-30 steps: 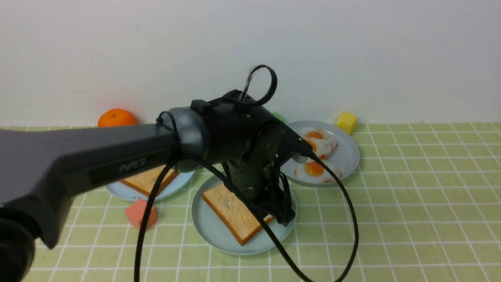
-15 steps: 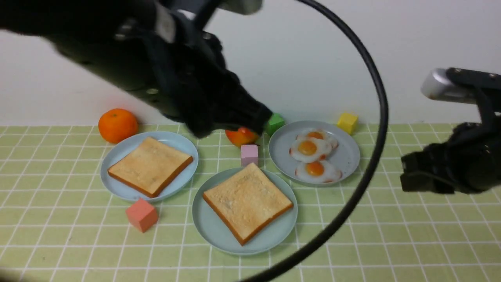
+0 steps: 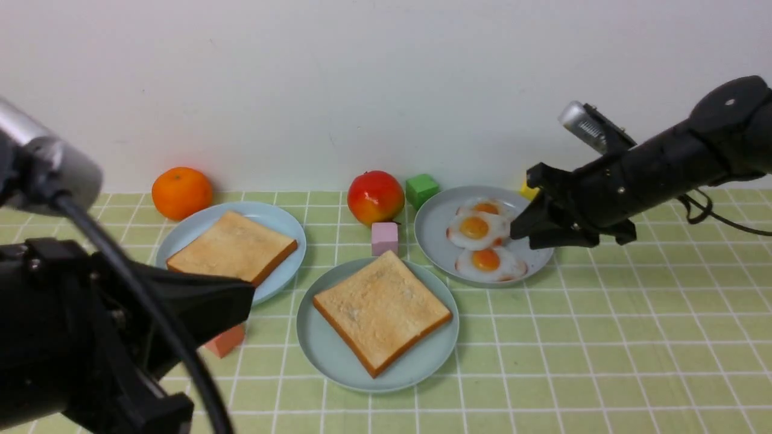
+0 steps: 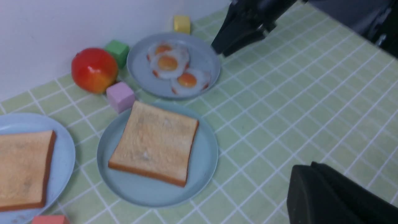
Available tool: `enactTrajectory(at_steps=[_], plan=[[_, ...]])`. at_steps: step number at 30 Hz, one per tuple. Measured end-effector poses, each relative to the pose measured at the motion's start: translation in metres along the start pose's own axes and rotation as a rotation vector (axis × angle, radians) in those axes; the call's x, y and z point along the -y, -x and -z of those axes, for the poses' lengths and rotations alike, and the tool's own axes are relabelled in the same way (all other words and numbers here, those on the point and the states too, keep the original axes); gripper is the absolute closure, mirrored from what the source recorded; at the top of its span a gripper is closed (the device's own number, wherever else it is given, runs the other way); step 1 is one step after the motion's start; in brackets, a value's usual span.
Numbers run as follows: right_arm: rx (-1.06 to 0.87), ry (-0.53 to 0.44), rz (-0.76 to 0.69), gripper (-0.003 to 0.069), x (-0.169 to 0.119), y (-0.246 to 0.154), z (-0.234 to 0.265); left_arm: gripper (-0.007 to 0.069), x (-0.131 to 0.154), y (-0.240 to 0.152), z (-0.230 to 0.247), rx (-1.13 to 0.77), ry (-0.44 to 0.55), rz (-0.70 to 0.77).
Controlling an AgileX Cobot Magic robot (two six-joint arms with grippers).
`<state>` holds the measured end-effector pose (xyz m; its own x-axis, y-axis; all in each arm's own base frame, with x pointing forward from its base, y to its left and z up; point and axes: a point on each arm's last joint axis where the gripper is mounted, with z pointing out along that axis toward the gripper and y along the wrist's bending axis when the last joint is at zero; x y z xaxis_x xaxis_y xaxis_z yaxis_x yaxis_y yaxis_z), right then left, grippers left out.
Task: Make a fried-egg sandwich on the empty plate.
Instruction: Use the right arm to grab a fried egg
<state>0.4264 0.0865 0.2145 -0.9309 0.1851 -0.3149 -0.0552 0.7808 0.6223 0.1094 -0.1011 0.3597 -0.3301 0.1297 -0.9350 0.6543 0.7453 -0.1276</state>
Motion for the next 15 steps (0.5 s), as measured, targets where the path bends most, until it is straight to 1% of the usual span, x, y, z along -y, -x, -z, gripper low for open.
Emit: enactTrajectory(at_steps=[1, 3, 4, 8, 12, 15], plan=[[0.0, 0.0, 0.0, 0.0387, 0.0, 0.001, -0.001, 0.0638, 0.0, 0.0, 0.0, 0.003, 0.0, 0.0], [0.026, -0.007, -0.023, 0.037, 0.005, 0.016, -0.011, 0.0638, 0.0, 0.003, 0.003, 0.061, -0.007, 0.014], [0.024, -0.009, -0.025, 0.0368, 0.006, 0.016, -0.012, 0.0638, 0.0, 0.003, 0.003, 0.063, -0.008, 0.014], [0.044, -0.044, -0.06, 0.0326, 0.014, 0.031, -0.024, 0.0638, 0.001, 0.004, 0.003, 0.082, -0.021, 0.045], [0.05, -0.066, -0.066, 0.0293, 0.021, 0.037, -0.034, 0.0638, 0.002, 0.004, 0.003, 0.086, -0.025, 0.056], [0.054, -0.076, -0.085, 0.0288, 0.026, 0.038, -0.04, 0.0638, 0.002, 0.004, 0.003, 0.087, -0.026, 0.06]])
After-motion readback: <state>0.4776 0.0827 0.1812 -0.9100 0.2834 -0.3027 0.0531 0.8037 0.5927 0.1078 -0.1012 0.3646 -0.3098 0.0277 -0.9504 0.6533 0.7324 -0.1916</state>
